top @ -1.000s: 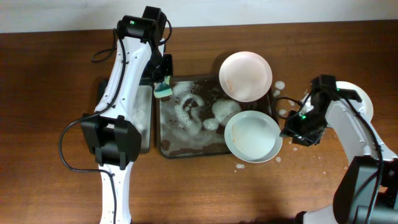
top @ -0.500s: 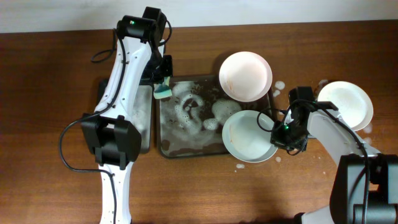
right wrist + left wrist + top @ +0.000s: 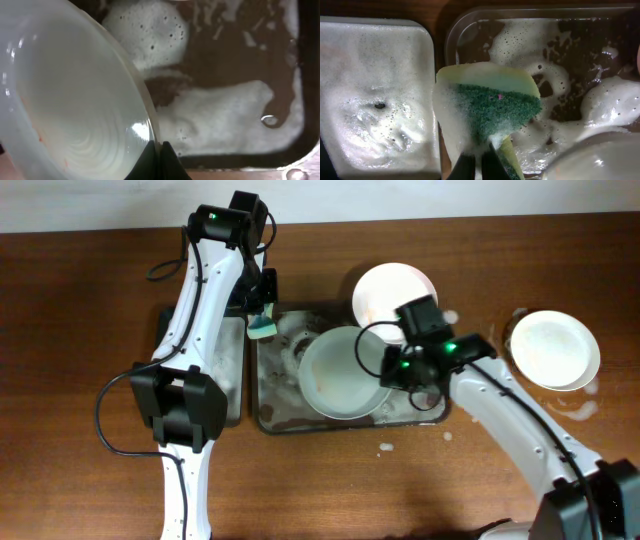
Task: Clean dirty plates on tray and stack at the side
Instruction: 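Release the plate on the right and move the right gripper to the pale plate, then grasp the pale plate rim with the right gripper and lower the sponge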
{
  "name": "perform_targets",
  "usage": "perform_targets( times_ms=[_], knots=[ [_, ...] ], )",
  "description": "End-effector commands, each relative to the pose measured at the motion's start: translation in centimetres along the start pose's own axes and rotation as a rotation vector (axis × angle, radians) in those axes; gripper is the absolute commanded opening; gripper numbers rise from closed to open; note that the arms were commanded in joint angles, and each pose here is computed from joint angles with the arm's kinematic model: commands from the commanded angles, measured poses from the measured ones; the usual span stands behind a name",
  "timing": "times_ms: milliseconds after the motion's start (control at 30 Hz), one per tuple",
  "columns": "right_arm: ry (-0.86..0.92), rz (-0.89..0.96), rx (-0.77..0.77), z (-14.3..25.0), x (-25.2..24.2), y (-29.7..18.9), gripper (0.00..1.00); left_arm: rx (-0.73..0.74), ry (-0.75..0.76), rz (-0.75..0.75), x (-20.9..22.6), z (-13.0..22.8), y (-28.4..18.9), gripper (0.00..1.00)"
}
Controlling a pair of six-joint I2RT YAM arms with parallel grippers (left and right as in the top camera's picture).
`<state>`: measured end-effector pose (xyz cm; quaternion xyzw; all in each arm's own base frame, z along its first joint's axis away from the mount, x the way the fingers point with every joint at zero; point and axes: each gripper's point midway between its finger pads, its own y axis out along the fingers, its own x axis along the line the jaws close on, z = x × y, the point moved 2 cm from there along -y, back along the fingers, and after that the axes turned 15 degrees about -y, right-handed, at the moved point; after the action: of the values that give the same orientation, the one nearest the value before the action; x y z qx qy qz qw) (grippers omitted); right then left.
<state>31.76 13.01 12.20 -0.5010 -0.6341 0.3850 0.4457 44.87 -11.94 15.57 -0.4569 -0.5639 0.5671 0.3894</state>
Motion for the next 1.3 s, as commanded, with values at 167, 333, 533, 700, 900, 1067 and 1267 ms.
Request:
perform_targets(
  times_ms=[167, 333, 533, 700, 900, 1067, 1267],
  knots=[
    [0.089, 0.03, 0.099, 0.9, 2.0, 7.3, 0.04, -0.007, 0.015, 0.009, -0.2, -0.1, -0.2, 0.01],
    [0.02, -0.022, 0.12, 1.0, 3.2, 7.8, 0.37, -0.008, 0.015, 0.01, -0.2, -0.1, -0.2, 0.01],
    [-0.119, -0.04, 0.029, -2.6, 2.2, 7.4, 0.45, -0.008, 0.015, 0.011, -0.3, -0.1, -0.2, 0.01],
    [-0.154, -0.121, 0.122, -1.0, 2.7, 10.4, 0.33, -0.016, 0.016, 0.019, -0.4, -0.3, -0.2, 0.01],
    [-0.136, -0.184, 0.155, -0.2, 3.4, 11.4, 0.16, 0.004, 0.06, 0.113, -2.1, -0.3, 0.0, 0.01],
    [-0.078, -0.24, 0.205, 0.5, 3.5, 12.7, 0.04, 0.063, 0.078, 0.157, -3.1, 0.4, 1.4, 0.01],
    [-0.042, -0.24, 0.194, 0.0, 3.2, 12.7, 0.04, 0.219, 0.106, 0.141, -2.6, 2.7, 3.5, 0.01]
  ],
)
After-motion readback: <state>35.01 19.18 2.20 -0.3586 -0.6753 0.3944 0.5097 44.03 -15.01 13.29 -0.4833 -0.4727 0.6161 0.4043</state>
